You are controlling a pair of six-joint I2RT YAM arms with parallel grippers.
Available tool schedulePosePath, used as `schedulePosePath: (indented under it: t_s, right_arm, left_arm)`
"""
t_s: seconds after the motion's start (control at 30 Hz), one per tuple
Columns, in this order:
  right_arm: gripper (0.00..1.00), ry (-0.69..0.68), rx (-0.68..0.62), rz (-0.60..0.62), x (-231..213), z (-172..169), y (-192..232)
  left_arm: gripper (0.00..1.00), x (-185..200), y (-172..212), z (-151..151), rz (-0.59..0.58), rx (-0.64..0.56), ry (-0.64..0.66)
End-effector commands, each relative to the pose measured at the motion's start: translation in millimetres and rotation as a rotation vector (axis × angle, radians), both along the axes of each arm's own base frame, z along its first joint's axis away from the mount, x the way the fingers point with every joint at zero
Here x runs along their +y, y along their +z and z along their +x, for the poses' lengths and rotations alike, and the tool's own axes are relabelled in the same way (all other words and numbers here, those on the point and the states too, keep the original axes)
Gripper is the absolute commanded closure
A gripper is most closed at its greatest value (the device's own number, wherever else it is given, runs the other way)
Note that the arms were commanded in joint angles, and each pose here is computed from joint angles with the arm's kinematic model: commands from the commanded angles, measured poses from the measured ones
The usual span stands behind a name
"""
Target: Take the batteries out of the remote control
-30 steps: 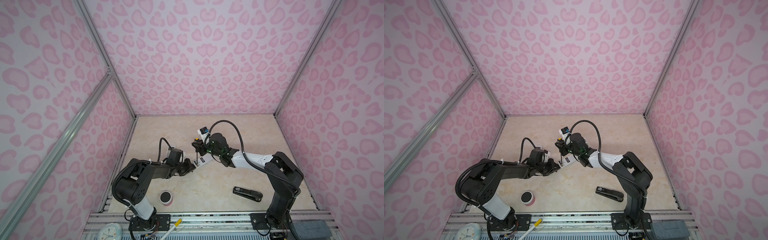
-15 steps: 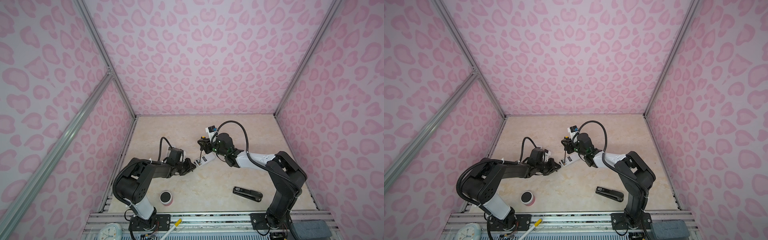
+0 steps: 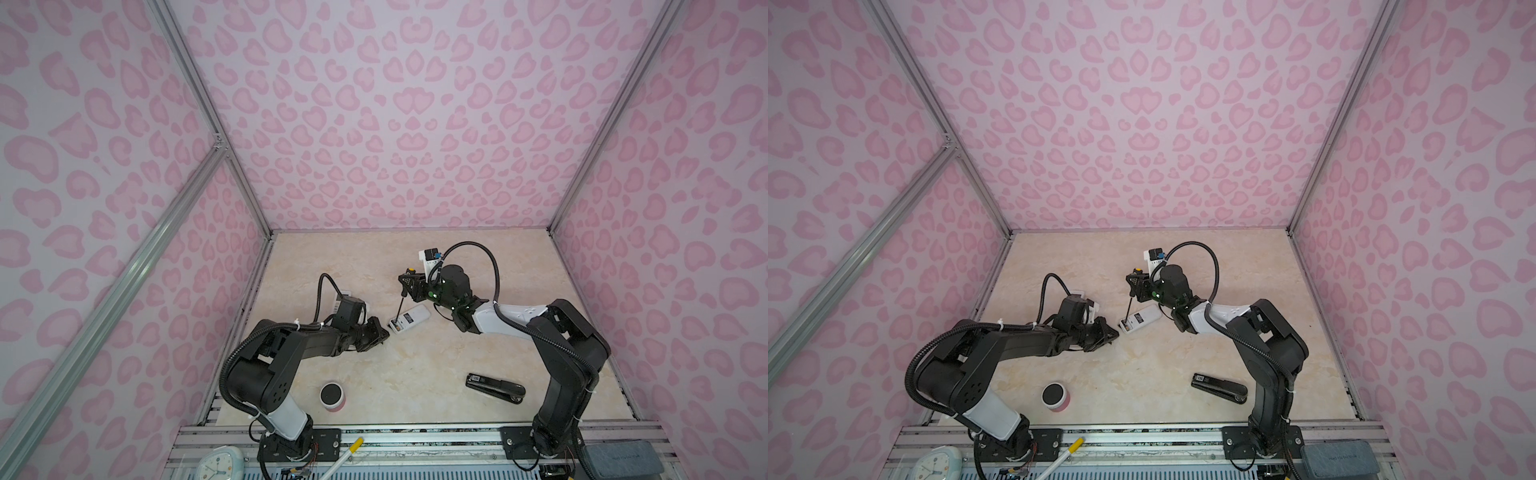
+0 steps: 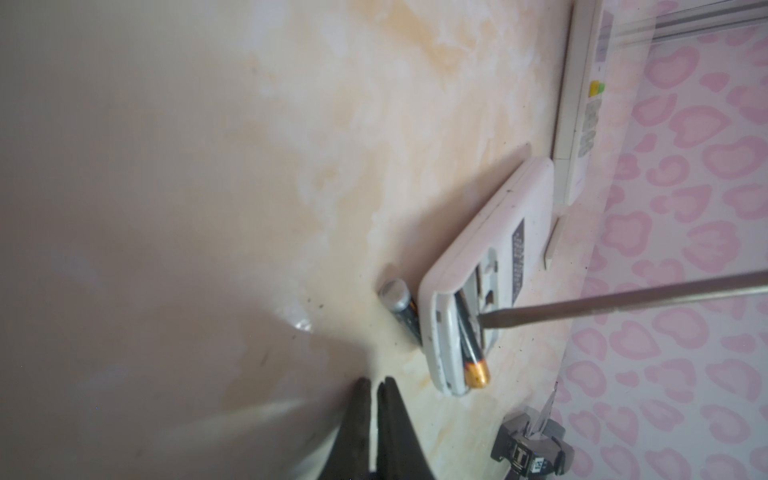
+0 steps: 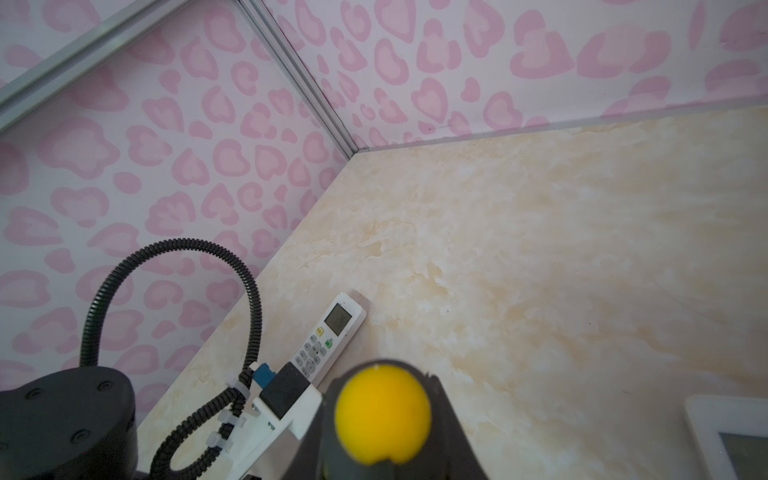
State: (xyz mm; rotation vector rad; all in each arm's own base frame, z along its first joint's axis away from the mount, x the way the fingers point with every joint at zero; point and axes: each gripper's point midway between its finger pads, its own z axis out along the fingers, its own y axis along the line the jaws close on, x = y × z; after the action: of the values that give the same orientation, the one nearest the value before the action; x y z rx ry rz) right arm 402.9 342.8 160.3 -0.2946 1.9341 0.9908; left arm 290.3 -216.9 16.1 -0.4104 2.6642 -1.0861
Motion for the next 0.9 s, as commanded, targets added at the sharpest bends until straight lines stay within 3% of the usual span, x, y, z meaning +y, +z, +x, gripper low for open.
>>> schedulePosePath:
  t_s: [0.0, 0.17, 0.67, 0.87]
  right_arm:
    - [1.0, -0.007, -0.005, -0.048, 0, 2, -7]
    - [1.0, 0.016, 0.004, -0.044, 6, 0, -8]
    - [1.0, 0.039, 0.062, 0.141, 3, 2, 4]
    - [1.0, 0.035, 0.051, 0.127, 0, 1, 6]
  left_arm:
    - [0.88, 5, -4, -4, 0.04, 0.029, 0.005]
    - [0.88, -1, -1, -2, 0.026, 0.029, -0.002]
    - [0.88, -14, 7, 14, 0.0, 0.018, -0.013]
    - [0.88, -16, 7, 16, -0.002, 0.018, -0.018]
